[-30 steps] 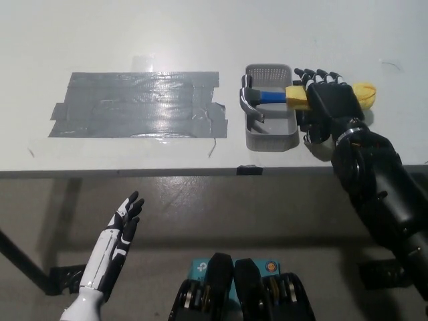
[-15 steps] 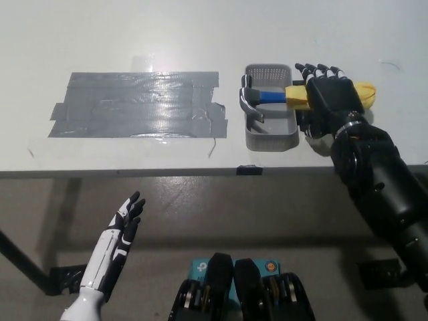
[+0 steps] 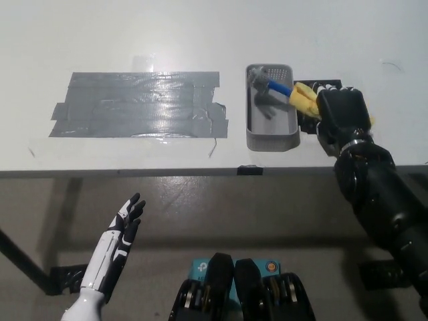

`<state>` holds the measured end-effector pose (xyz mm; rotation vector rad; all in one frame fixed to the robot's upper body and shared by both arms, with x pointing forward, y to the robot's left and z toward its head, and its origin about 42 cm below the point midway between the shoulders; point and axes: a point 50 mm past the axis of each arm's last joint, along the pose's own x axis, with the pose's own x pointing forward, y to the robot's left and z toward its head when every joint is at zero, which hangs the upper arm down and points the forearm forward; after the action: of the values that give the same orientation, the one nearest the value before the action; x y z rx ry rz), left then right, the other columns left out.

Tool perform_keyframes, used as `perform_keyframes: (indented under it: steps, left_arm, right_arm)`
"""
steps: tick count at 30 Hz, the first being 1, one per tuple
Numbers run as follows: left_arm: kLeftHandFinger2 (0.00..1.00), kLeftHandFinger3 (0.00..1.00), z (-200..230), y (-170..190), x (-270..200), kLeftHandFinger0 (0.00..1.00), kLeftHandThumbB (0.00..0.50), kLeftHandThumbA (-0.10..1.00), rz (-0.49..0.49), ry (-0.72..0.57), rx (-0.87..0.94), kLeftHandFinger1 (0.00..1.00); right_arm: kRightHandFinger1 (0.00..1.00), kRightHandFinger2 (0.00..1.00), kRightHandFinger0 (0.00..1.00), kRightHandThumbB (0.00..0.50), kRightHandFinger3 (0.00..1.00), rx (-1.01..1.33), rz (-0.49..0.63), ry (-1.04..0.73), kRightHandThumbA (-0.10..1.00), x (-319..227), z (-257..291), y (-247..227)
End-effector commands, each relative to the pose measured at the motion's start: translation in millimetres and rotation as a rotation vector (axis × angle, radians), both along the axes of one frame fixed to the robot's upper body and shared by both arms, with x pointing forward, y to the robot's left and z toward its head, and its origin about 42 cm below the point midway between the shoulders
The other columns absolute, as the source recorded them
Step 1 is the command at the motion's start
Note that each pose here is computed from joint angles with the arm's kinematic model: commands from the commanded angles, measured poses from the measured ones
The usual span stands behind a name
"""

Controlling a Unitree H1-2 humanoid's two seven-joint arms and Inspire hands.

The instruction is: The robot picks the hammer with right hand and hits the black area on the desk and places it back.

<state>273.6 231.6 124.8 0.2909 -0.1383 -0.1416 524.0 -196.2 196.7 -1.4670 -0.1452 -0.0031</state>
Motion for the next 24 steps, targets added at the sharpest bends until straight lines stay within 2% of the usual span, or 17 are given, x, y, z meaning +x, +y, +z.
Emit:
perform_keyframes:
  steps: [1,3,6,8,9,10,11,13,17,21,24]
  left_arm:
    - [1.0,1.0,13.6,4.5,0.8,1.0,0.066,1.0,-0.015,-0.072,0.002,1.0]
    - [1.0,1.0,13.8,4.3,1.0,1.0,0.067,1.0,-0.016,-0.07,0.0,1.0]
    - [1.0,1.0,14.6,4.6,2.4,1.0,0.073,1.0,-0.017,-0.071,0.003,1.0]
    - [1.0,1.0,15.5,4.8,3.4,1.0,0.079,1.0,-0.017,-0.073,0.005,1.0]
    - [1.0,1.0,15.6,5.0,3.6,1.0,0.08,1.0,-0.017,-0.073,0.007,1.0]
    - [1.0,1.0,16.1,4.8,3.6,1.0,0.078,1.0,-0.018,-0.073,0.007,1.0]
    - [1.0,1.0,16.3,4.7,4.0,1.0,0.066,1.0,-0.021,-0.083,0.004,1.0]
    - [1.0,1.0,17.1,4.6,4.3,1.0,0.068,1.0,-0.023,-0.083,0.003,1.0]
    - [1.0,1.0,18.8,4.0,6.6,1.0,0.068,1.0,-0.029,-0.077,-0.006,1.0]
    - [1.0,1.0,19.6,4.4,7.1,1.0,0.06,1.0,-0.03,-0.074,-0.01,1.0]
    - [1.0,1.0,21.1,4.3,7.0,1.0,0.043,1.0,-0.034,-0.075,-0.008,1.0]
  right_arm:
    - [0.33,0.75,0.0,0.257,0.8,-0.04,0.162,-0.503,-0.1,22.3,73.1,-1.6]
    - [0.35,0.77,0.0,0.24,0.81,-0.045,0.164,-0.505,-0.1,21.9,74.6,-4.7]
    - [0.35,0.74,0.0,0.206,0.81,0.056,0.185,-0.492,-0.1,20.3,81.0,-8.3]
    - [0.41,0.77,0.0,0.168,0.89,0.147,0.175,-0.451,-0.1,21.2,89.3,-8.4]
    - [0.42,0.79,0.0,0.168,0.91,0.19,0.163,-0.425,-0.1,21.7,93.9,-8.4]
    - [0.43,0.81,0.0,0.146,0.86,0.265,0.164,-0.387,-0.1,21.8,101.5,-8.8]
    - [0.38,0.76,0.0,0.117,0.76,0.377,0.171,-0.334,-0.1,21.9,112.1,-9.8]
    - [0.31,0.69,0.0,0.14,0.64,0.538,0.195,-0.285,-0.1,22.6,130.5,-11.9]
    - [0.39,0.78,0.01,0.15,0.75,0.774,0.2,-0.178,-0.1,25.9,164.0,-16.6]
    - [0.44,0.81,0.02,0.167,0.73,0.901,0.228,-0.123,-0.1,27.0,189.7,-23.0]
    - [0.52,0.89,0.03,0.121,0.78,1.013,0.271,-0.033,-0.1,27.7,200.1,-32.4]
